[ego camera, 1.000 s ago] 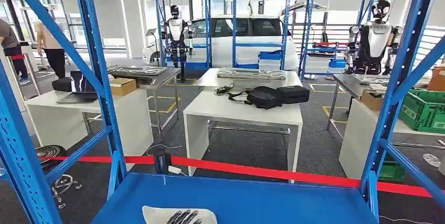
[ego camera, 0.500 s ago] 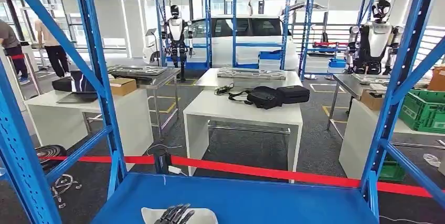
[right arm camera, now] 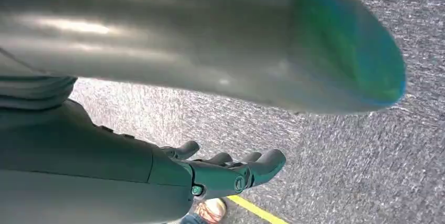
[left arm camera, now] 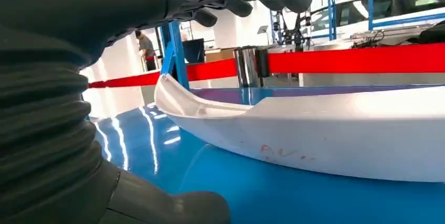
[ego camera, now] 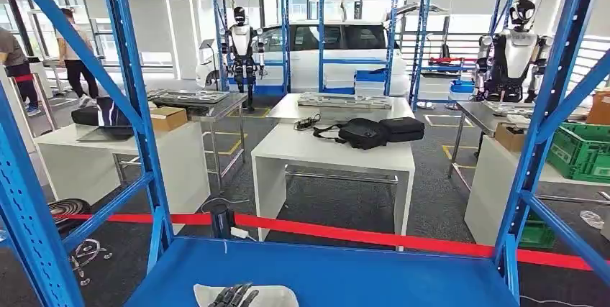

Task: Take the parts from the cabinet and place them on the table.

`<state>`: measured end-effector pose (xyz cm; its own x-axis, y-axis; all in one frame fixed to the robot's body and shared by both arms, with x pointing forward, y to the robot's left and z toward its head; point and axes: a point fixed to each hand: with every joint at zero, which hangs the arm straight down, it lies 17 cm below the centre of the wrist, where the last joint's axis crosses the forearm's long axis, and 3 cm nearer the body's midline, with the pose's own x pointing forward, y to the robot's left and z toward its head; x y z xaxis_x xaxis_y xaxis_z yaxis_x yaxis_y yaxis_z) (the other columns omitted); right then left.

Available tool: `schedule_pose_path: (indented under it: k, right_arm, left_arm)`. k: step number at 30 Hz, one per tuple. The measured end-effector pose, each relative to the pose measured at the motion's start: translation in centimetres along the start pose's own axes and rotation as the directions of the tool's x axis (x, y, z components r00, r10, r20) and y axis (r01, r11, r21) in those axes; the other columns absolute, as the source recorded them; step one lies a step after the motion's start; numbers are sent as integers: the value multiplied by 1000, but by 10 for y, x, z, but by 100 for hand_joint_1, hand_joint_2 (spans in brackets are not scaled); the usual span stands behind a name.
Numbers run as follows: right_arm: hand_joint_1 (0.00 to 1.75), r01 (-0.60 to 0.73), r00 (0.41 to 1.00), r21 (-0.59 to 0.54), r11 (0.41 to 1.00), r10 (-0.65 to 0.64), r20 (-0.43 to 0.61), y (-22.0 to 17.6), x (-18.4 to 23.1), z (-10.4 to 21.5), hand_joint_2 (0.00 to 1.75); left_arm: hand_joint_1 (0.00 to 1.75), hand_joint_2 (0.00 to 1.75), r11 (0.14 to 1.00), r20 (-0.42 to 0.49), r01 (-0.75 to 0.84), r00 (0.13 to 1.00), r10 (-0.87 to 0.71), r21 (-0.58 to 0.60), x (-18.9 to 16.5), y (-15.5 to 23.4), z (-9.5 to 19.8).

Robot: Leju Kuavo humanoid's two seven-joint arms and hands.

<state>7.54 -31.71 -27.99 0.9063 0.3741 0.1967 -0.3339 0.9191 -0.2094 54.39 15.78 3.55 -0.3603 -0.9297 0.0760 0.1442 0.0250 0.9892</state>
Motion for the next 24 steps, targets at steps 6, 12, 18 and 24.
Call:
schedule_pose_path:
  k: [6, 12, 18, 24]
  right_arm:
    - [0, -1, 1000, 4, 1000, 1, -4, 1, 0, 0, 0]
    - [0, -2, 1000, 7, 1000, 2, -3, 3, 0, 0, 0]
    - [0, -7, 1000, 12, 1000, 7, -2, 4, 1, 0, 0]
    - [0, -11, 1000, 18, 1000, 11, 0, 7, 2, 1, 0]
  left_arm:
    - [0, 175, 1000, -21, -4, 1000, 4, 1, 0, 0, -1]
    - [0, 175, 1000, -13, -2, 1000, 3, 22, 6, 4, -2]
    - [0, 175, 1000, -11, 4, 1000, -4, 24, 8, 5, -3]
    - [101, 175, 1000, -18, 17, 1000, -16, 13, 10, 2, -3]
